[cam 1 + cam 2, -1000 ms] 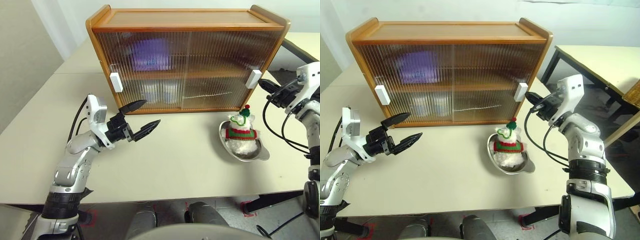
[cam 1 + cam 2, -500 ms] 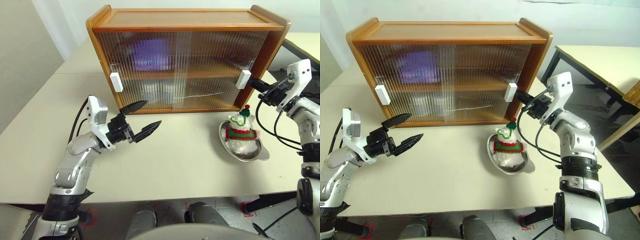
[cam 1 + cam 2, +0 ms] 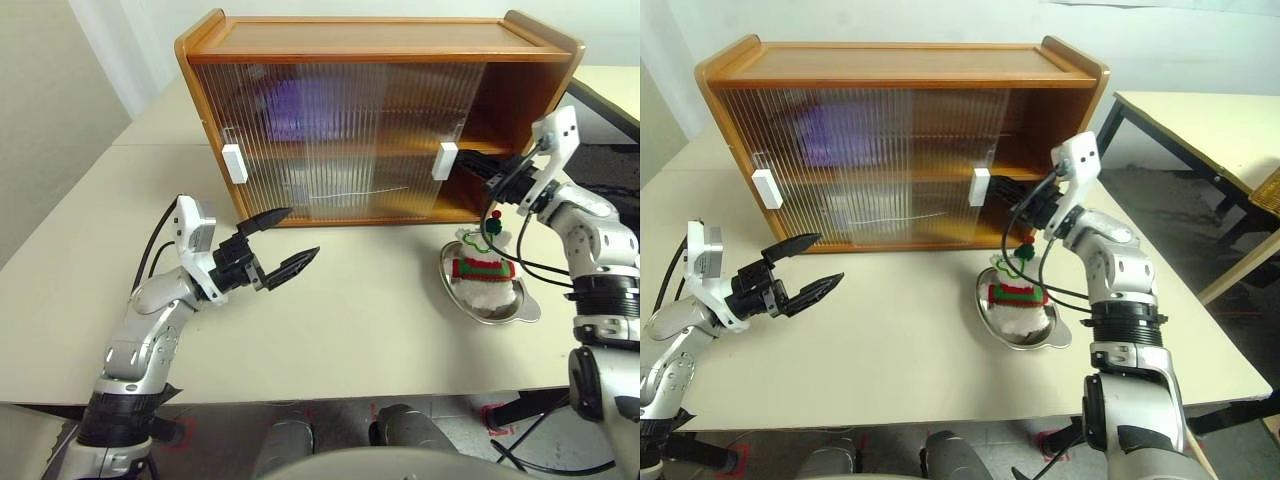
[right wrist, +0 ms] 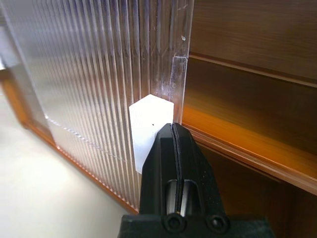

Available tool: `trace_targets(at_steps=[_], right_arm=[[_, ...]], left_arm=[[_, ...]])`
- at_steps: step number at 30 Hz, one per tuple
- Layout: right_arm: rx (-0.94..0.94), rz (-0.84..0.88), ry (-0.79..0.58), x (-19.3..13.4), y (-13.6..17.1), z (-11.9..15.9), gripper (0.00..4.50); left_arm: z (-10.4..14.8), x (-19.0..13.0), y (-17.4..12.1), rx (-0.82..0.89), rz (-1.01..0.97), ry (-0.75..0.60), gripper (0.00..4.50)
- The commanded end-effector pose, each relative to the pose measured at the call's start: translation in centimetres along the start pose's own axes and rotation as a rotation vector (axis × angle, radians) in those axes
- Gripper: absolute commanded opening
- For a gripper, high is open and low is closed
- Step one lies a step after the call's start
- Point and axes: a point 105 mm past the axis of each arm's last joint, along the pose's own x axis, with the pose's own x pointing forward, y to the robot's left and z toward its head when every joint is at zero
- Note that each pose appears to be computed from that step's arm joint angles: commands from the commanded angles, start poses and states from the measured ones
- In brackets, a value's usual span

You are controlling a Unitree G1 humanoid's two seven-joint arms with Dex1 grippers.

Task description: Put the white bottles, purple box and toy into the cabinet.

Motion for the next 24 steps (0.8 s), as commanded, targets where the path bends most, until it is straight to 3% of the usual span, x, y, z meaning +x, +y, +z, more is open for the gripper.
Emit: trace_targets(at_steps=[1, 24], right_arm=[[-0.002, 0.065, -0.017, 1.4, 1.6, 0.7, 0.03], [0.023, 0.186, -0.047, 3.7, 5.8, 1.1, 0.03]], left_arm=[[-0.1, 0.1, -0.5, -0.011, -0.03, 0.016, 4.5], [-0.9, 0.8, -1.3, -0.043, -0.106, 0.055, 4.5]])
